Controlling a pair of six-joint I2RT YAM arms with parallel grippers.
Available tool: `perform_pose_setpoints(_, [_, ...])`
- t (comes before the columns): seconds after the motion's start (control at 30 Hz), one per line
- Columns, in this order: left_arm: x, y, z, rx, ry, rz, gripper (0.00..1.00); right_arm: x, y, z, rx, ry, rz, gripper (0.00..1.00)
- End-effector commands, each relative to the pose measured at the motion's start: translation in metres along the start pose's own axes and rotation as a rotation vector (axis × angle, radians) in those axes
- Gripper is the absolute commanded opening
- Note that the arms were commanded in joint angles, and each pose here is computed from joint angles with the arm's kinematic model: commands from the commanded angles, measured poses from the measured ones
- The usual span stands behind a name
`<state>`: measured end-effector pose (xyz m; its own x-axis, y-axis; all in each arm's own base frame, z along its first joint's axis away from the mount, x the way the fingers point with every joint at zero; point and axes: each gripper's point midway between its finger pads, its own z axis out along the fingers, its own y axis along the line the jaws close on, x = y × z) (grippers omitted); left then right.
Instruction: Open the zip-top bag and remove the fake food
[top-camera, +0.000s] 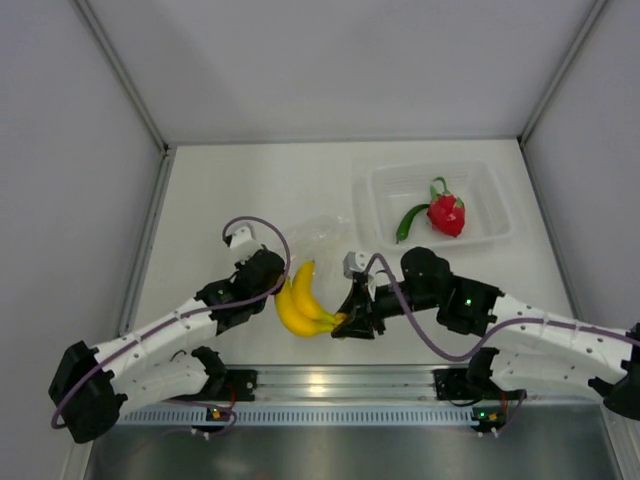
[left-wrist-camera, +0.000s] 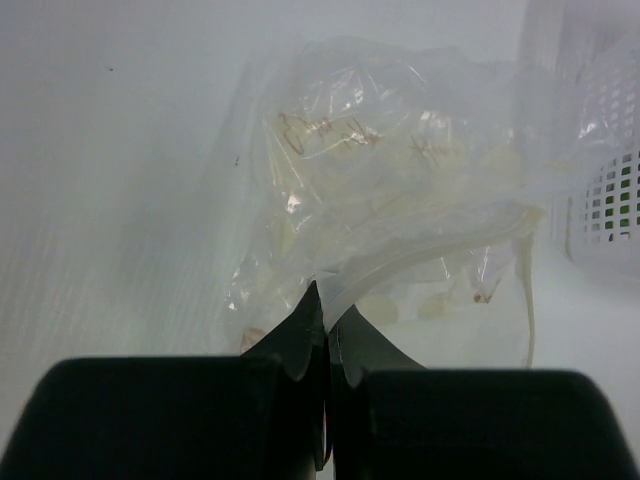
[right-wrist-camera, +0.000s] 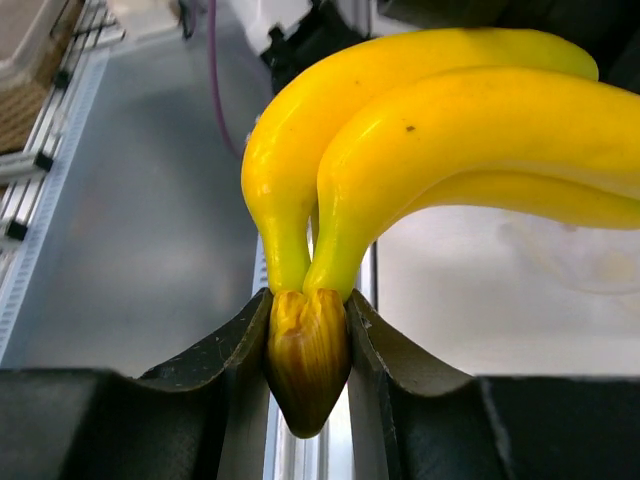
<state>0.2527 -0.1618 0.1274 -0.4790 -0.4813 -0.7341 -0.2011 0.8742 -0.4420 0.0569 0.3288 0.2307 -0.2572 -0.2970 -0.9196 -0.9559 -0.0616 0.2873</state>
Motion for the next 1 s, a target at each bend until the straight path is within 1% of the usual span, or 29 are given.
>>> perform_pose_setpoints(0.0, [-0.016, -0.007, -0.006, 0.024, -0.013, -0.018, 0.00, -0.072, -0.009, -0.033, 0.175, -0.274, -0.076, 0.00])
perform_pose_setpoints(0.07, [-0.019, -0.003, -0.006, 0.018, -0.016, -0.020, 0.00, -0.080, -0.023, -0.051, 0.291, -0.307, -0.043, 0.00])
perform_pose_setpoints(0.1, [-0.020, -0.002, -0.007, 0.016, -0.018, -0.021, 0.00, -0.090, -0.023, -0.066, 0.337, -0.350, -0.044, 0.00])
perform_pose_setpoints(0.13, [-0.022, -0.002, -0.008, 0.018, -0.020, -0.024, 0.00, -0.099, -0.041, -0.083, 0.472, -0.396, -0.015, 0.00])
perform_pose_setpoints(0.17, [-0.023, -0.001, -0.009, 0.019, -0.022, -0.022, 0.00, -0.092, -0.051, -0.093, 0.553, -0.380, 0.019, 0.00])
perform_pose_setpoints(0.23, [-0.024, -0.001, -0.011, 0.024, -0.022, -0.024, 0.00, -0.098, -0.073, -0.121, 0.725, -0.404, 0.064, 0.00])
perform_pose_setpoints(0.27, [-0.024, -0.001, -0.011, 0.027, -0.022, -0.026, 0.00, -0.097, -0.089, -0.137, 0.844, -0.401, 0.087, 0.00])
perform_pose_setpoints(0.3, [-0.025, -0.002, -0.012, 0.032, -0.022, -0.028, 0.00, -0.082, -0.110, -0.144, 0.933, -0.330, 0.121, 0.00])
perform_pose_setpoints(0.37, [-0.025, -0.003, -0.013, 0.038, -0.019, -0.025, 0.00, -0.085, -0.126, -0.157, 1.020, -0.316, 0.133, 0.00])
perform_pose_setpoints(0.47, [-0.026, -0.004, -0.014, 0.042, -0.020, -0.024, 0.00, -0.071, -0.171, -0.179, 1.192, -0.264, 0.161, 0.00])
perform_pose_setpoints(0.5, [-0.027, -0.005, -0.014, 0.045, -0.020, -0.023, 0.00, -0.071, -0.181, -0.183, 1.222, -0.252, 0.142, 0.00])
perform_pose_setpoints(0.57, [-0.028, -0.005, -0.016, 0.050, -0.018, -0.015, 0.00, -0.058, -0.209, -0.202, 1.356, -0.214, 0.150, 0.00])
perform_pose_setpoints(0.63, [-0.028, -0.007, -0.017, 0.058, -0.013, -0.004, 0.00, -0.060, -0.223, -0.204, 1.367, -0.220, 0.116, 0.00])
perform_pose_setpoints(0.7, [-0.028, -0.009, -0.019, 0.068, -0.005, 0.005, 0.00, -0.053, -0.242, -0.210, 1.389, -0.198, 0.095, 0.00])
perform_pose_setpoints(0.73, [-0.030, -0.010, -0.020, 0.073, -0.005, 0.011, 0.00, -0.057, -0.249, -0.209, 1.386, -0.213, 0.085, 0.00])
perform_pose_setpoints(0.77, [-0.028, -0.012, -0.020, 0.080, 0.006, 0.020, 0.00, -0.049, -0.263, -0.210, 1.386, -0.184, 0.102, 0.00])
perform_pose_setpoints(0.83, [-0.029, -0.014, -0.021, 0.091, 0.009, 0.031, 0.00, -0.051, -0.277, -0.207, 1.334, -0.177, 0.096, 0.00])
perform_pose_setpoints(0.87, [-0.030, -0.016, -0.023, 0.098, 0.011, 0.034, 0.00, -0.038, -0.292, -0.207, 1.336, -0.135, 0.119, 0.00])
perform_pose_setpoints(0.9, [-0.031, -0.018, -0.023, 0.104, 0.014, 0.034, 0.00, -0.041, -0.299, -0.209, 1.336, -0.107, 0.094, 0.00])
perform_pose_setpoints(0.93, [-0.031, -0.018, -0.024, 0.109, 0.016, 0.042, 0.00, -0.026, -0.312, -0.205, 1.338, -0.045, 0.116, 0.00])
perform_pose_setpoints(0.97, [-0.031, -0.019, -0.024, 0.112, 0.017, 0.044, 0.00, -0.024, -0.317, -0.202, 1.333, -0.026, 0.113, 0.00])
